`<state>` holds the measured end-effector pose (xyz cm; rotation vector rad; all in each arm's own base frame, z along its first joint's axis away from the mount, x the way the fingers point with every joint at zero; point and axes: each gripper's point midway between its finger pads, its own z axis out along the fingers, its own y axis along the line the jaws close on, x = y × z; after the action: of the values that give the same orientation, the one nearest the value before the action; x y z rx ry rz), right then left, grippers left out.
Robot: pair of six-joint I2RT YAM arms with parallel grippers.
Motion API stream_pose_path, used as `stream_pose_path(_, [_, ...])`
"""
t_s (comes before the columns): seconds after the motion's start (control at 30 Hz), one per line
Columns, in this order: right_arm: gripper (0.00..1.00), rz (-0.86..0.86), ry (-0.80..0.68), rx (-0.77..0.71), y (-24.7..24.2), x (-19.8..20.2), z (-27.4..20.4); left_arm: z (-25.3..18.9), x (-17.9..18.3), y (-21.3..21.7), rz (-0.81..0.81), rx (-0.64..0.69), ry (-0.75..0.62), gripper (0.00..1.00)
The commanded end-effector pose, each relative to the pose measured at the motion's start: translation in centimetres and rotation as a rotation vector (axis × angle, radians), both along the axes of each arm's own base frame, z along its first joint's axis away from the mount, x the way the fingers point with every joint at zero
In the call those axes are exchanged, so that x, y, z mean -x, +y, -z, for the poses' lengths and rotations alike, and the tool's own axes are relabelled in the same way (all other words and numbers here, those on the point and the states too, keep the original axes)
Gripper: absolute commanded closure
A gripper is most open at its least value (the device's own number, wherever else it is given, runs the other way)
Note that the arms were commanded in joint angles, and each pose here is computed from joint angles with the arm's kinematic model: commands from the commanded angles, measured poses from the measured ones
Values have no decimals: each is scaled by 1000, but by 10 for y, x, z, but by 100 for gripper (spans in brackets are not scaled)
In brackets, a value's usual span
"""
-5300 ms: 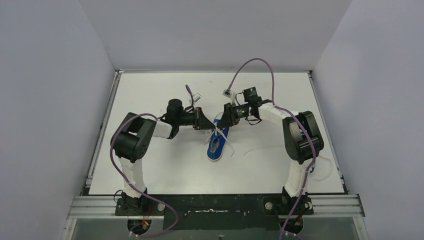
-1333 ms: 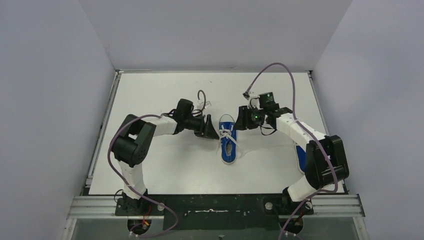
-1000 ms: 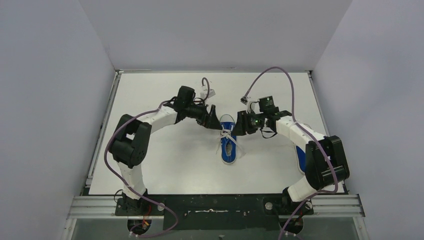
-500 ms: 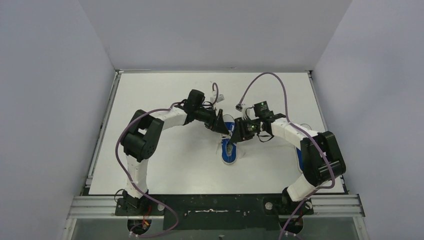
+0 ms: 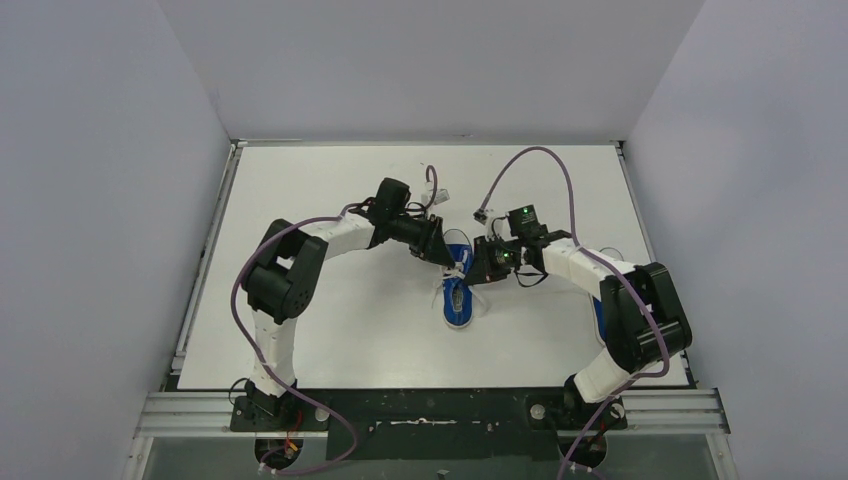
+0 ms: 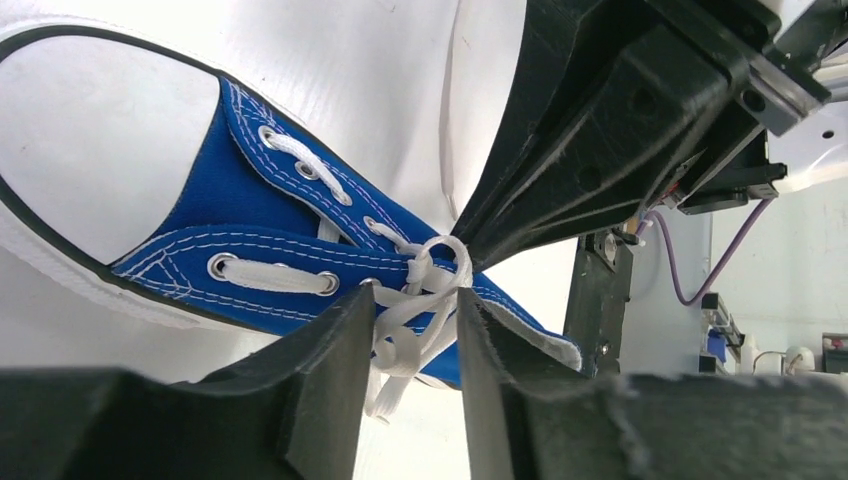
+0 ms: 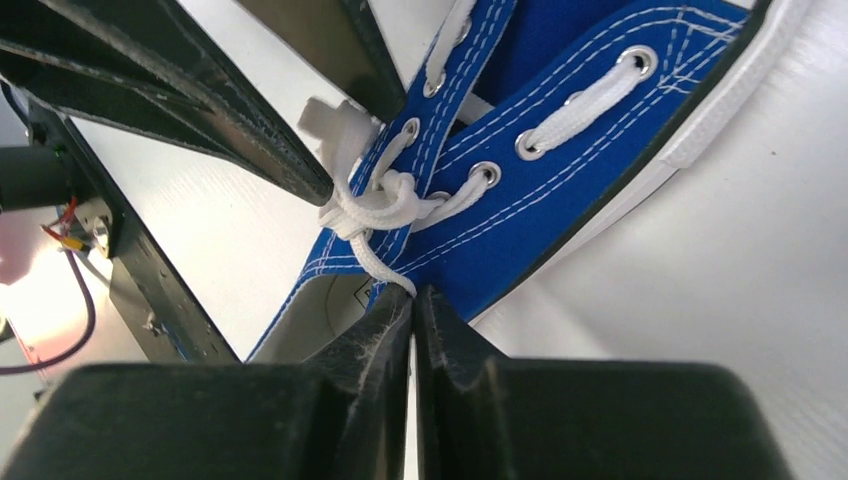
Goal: Tie the shoes
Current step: Cross the shoelace with the shoelace.
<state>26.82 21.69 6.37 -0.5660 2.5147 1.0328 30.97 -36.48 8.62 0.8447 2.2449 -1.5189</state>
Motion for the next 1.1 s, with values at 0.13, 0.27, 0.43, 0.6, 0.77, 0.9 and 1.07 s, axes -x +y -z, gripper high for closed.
stream_pose_path(0.13, [100, 48, -153, -21, 4, -32, -40, -30, -3, -7, 43, 68, -39, 81])
stream_pose_path(0.27, [100, 60, -174, -36, 6, -37, -47, -38, -7, -7, 30, 81, -48, 92])
stream_pose_path(0.43, [100, 81, -166, -57, 10, -43, -48, -50, -12, -9, 13, 112, -61, 96])
stream_pose_path(0.6, [100, 98, -160, -75, 13, -45, -47, -49, -12, -9, 1, 113, -53, 90])
stream_pose_path(0.77, [100, 115, -146, -79, 15, -49, -41, -40, -8, -7, 1, 102, -37, 63])
stream_pose_path(0.9, [100, 110, -135, -79, 16, -48, -38, -33, -4, -7, 12, 92, -28, 55])
stream_pose_path(1.07, [100, 93, -118, -81, 20, -43, -35, -23, 2, -10, 34, 62, -18, 55])
